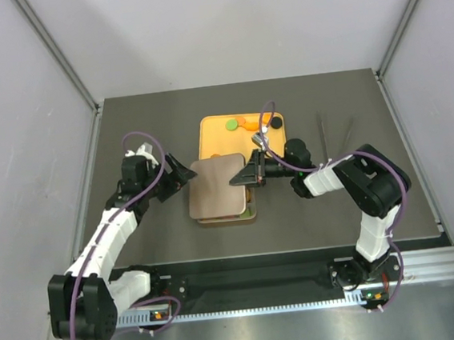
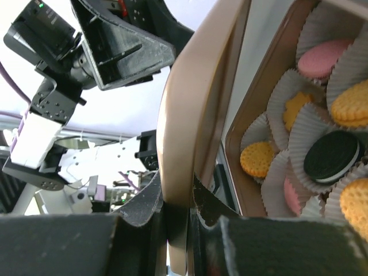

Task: Pack the cookies

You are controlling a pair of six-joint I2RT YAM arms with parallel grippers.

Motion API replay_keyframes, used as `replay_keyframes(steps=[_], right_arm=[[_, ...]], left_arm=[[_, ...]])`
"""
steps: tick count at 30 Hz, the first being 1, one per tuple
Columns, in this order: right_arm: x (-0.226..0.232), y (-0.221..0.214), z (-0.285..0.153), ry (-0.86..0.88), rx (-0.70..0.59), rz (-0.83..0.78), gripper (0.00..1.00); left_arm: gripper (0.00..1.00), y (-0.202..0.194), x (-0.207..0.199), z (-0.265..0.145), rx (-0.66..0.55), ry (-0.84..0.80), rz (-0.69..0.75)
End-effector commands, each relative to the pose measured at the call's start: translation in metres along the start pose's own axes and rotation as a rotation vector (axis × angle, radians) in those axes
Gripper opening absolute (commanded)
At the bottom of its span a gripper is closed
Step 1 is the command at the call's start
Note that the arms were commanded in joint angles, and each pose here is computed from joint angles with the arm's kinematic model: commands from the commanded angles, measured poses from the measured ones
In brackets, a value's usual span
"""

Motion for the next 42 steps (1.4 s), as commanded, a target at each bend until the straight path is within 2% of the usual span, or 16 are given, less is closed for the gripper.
replay_keyframes(steps=[1, 14, 29, 42], right_arm=[[0.013, 0.003, -0.004, 0.077, -0.006, -0.072, 0.00], [-0.001, 0.001, -0.014, 0.043, -0.017, -0.039, 0.00], [-0.016, 0.005, -0.017, 0.020, -0.027, -0.008, 0.06], [-0.026, 0.009, -0.027, -0.004, -0.052, 0.029, 0.22]], left_arm=[[0.91, 0.007, -0.008, 0.002, -0.008, -0.041, 0.034], [0.91, -0.002, -0.007, 0.015, 0.040, -0.026, 0.044], [0.90, -0.013, 0.001, 0.028, 0.092, 0.006, 0.037], [0.89, -0.018, 0.006, 0.034, 0.103, 0.024, 0.033]])
Point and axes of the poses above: each gripper's point midway between its finger pads, its own z axis out along the fingers, its own x axis along the line the jaws close on, y = z × x, the point moved 6 cm from there along -z, back along the fingers, and after that the axes turned 2 degrees about -z, right-handed, at the moved point
